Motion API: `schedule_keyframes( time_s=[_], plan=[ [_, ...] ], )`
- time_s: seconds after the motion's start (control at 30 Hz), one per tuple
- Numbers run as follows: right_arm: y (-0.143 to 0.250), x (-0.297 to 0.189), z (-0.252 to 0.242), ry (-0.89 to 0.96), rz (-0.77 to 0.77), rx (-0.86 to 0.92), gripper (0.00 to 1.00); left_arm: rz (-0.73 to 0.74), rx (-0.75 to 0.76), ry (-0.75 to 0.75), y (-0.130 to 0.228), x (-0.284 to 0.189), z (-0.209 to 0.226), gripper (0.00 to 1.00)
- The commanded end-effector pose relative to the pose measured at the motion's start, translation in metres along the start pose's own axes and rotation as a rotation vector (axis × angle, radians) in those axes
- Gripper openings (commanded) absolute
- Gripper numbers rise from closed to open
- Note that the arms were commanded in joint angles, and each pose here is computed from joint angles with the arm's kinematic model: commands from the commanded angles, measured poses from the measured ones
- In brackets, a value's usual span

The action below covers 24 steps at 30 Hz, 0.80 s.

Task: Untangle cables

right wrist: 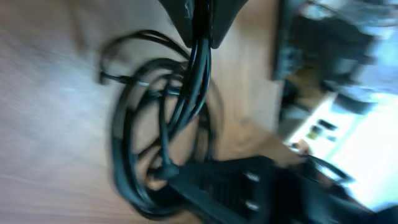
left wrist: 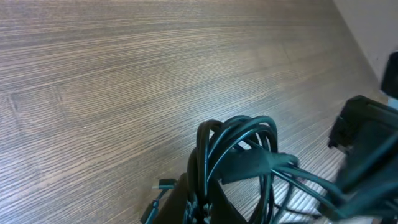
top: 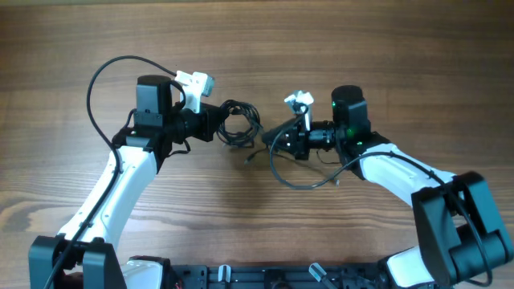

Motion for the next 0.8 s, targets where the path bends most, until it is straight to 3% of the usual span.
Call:
schedule_keyframes(
  time_s=[0.0, 0.07, 0.3, 0.47, 0.53, 0.7, 0.77],
  plan=[
    [-0.006, -0.001, 0.028, -0.182, 0.072, 0.209, 0.04, 0.004, 0.041, -0.013, -0.001, 0.006, -0.006, 0.04],
    [-0.015, 0.001, 0.035, -0.192, 0.042, 0.206, 0.04, -0.004, 0.082, 0.006, -0.005, 0.013, -0.017, 0.04],
    [-0.011, 0.004, 0.005, 0.066, -0.097, 0.437, 0.04, -0.043, 0.144, 0.034, -0.014, 0.023, -0.036, 0.04],
    [-0.016, 0.001, -0.009, 0.201, -0.212, 0.482, 0.04, -0.027, 0.186, 0.086, -0.012, 0.029, -0.053, 0.04],
    [-0.017, 0.001, -0.010, 0.210, -0.225, 0.504, 0.04, 0.008, 0.275, 0.122, -0.006, 0.034, -0.067, 0.04],
    [-0.020, -0.002, -0.018, 0.290, -0.305, 0.541, 0.04, 0.042, 0.324, 0.198, 0.001, 0.041, -0.090, 0.04],
    [-0.019, -0.003, -0.020, 0.308, -0.314, 0.548, 0.04, -0.003, 0.338, 0.324, -0.004, 0.039, -0.100, 0.04]
  ],
)
Point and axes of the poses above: each gripper's point midway between its finger pads, its own x axis out along the fingers, its own z axis along the line the jaws close on, y = z × x, the point moved 9 cm from there along -x, back along the fingers, and after that the axes turned 12 degrees about x, right-handed, at the moved point
